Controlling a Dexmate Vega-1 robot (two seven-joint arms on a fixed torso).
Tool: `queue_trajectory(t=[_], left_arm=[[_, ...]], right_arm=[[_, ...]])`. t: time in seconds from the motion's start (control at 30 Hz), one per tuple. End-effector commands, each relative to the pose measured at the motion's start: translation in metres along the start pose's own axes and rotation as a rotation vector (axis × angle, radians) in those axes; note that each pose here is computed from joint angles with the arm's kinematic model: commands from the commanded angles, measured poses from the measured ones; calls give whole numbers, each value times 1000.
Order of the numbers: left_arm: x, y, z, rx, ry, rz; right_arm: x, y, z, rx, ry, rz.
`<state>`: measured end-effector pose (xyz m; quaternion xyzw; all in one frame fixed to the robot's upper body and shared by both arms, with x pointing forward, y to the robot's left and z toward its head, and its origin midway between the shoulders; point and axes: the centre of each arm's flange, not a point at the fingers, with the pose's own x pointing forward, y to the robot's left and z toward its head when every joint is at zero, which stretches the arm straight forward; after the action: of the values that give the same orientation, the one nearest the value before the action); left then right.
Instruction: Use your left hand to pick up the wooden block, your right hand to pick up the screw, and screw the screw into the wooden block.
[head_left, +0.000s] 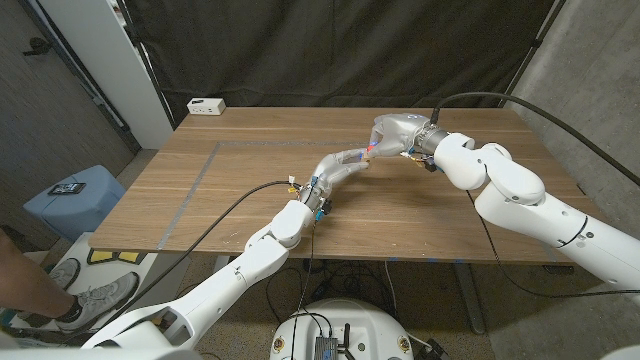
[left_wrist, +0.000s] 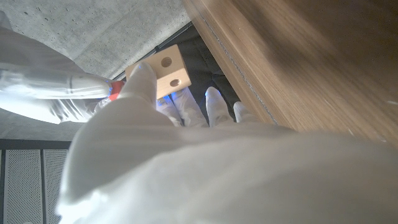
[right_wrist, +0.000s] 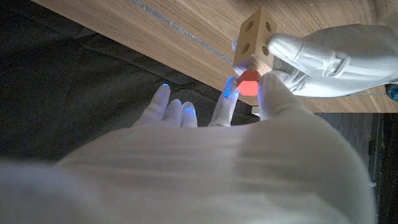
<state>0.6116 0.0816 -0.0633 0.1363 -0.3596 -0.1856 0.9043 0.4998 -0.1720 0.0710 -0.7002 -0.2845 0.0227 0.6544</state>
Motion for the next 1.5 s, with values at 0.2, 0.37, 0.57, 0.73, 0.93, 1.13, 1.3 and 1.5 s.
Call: queue_trajectory(t=[0.2, 0.37, 0.57, 0.73, 0.93, 1.13, 1.3, 1.5], left_arm=[[-1, -2, -1, -2, 5, -5], [-1, -2, -2, -3, 5, -3], [-1, -1, -2, -3, 6, -2], [-1, -1, -2, -4, 7, -2], [-1, -1, -2, -4, 7, -1], [0, 0, -2, -5, 7, -2], [0, 0, -2, -6, 7, -3], [1, 0, -2, -5, 6, -4]], right_arm=[[0, 0, 0, 9, 9, -9], [0, 1, 0, 11, 16, -6], [2, 3, 0, 14, 19, -9], [3, 4, 0, 11, 25, -9], [4, 4, 0, 6, 32, -13], [5, 5, 0, -2, 36, -20], [7, 5, 0, -7, 42, -26], [8, 5, 1, -20, 46, -31]])
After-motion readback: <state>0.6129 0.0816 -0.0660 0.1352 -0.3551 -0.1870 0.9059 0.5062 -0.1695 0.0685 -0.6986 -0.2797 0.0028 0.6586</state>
